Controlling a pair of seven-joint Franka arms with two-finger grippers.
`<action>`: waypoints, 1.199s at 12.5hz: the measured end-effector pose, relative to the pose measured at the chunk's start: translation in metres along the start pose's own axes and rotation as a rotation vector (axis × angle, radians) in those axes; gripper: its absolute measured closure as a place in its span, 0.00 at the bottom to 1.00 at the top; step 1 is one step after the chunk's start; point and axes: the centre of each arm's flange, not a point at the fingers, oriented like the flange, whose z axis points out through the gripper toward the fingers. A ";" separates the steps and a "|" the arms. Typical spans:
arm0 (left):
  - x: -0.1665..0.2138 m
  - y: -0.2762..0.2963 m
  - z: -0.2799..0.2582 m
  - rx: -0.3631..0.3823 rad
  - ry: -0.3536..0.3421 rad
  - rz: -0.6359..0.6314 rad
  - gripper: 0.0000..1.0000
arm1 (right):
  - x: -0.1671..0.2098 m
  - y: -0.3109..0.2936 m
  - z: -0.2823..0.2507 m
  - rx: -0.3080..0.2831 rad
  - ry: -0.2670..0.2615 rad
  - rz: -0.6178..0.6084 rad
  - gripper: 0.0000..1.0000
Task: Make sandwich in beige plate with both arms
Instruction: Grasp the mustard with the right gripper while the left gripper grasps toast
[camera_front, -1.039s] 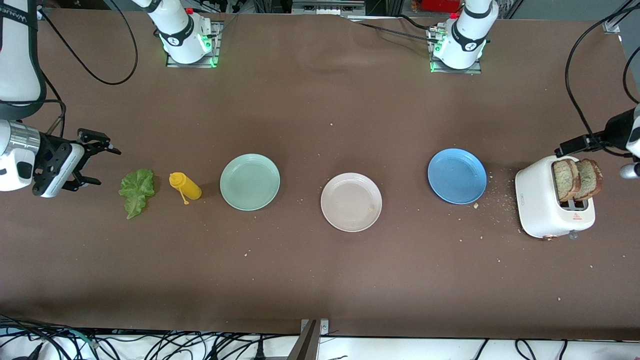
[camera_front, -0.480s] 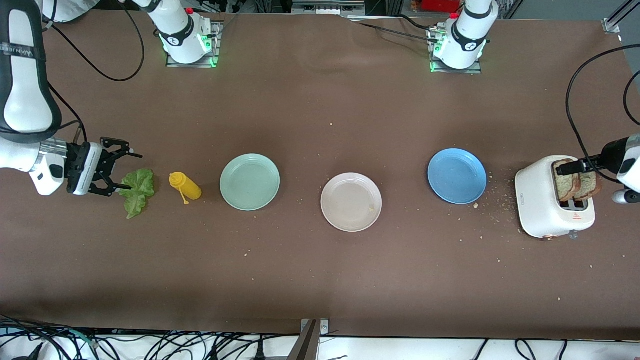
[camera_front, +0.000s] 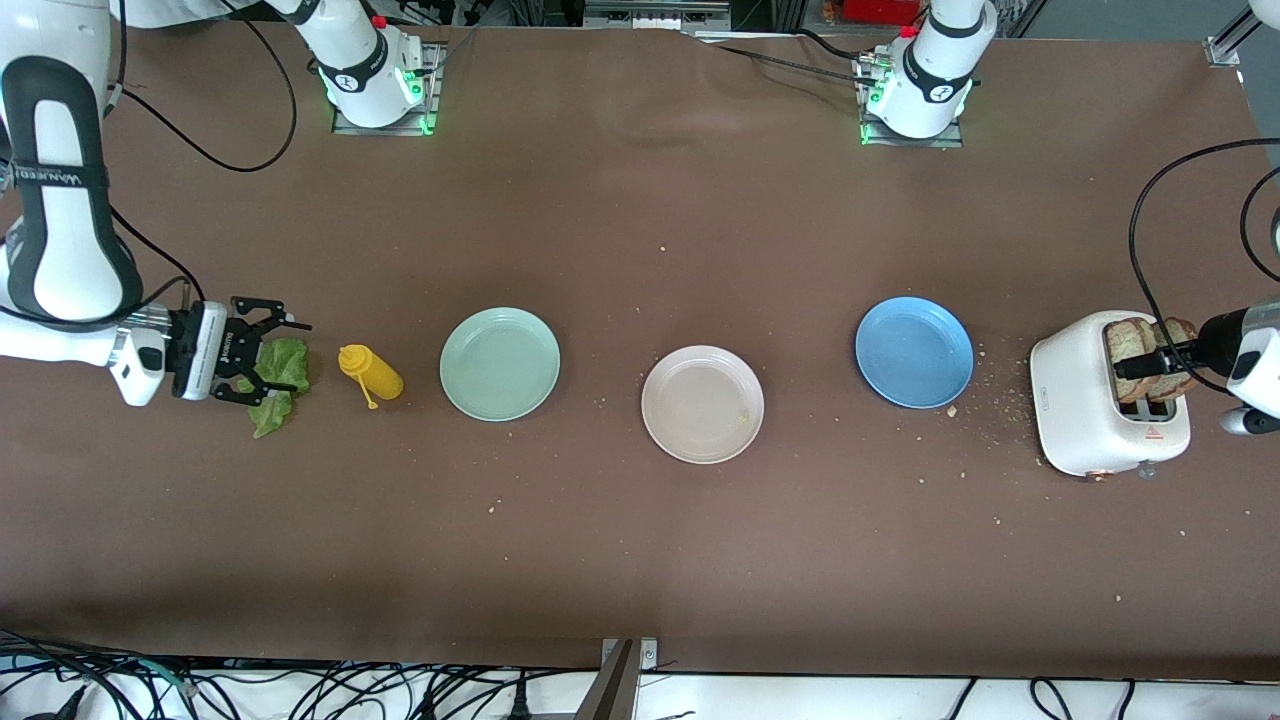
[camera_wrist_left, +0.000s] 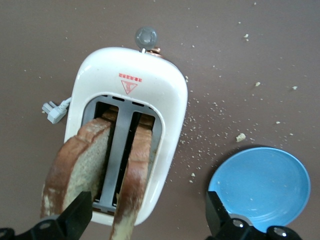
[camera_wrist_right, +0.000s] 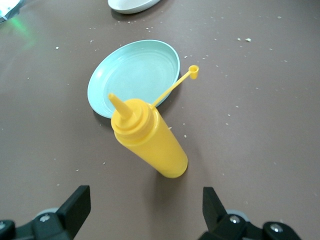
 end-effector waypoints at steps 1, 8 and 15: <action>0.003 0.001 0.006 0.004 -0.002 0.002 0.00 | -0.006 0.002 0.009 0.006 0.015 -0.030 0.00; 0.008 0.002 0.023 0.006 -0.024 0.005 0.29 | -0.035 0.010 0.064 0.036 0.146 -0.159 0.01; 0.006 -0.018 0.034 0.014 -0.088 0.065 0.85 | -0.052 0.012 0.110 0.042 0.233 -0.211 0.00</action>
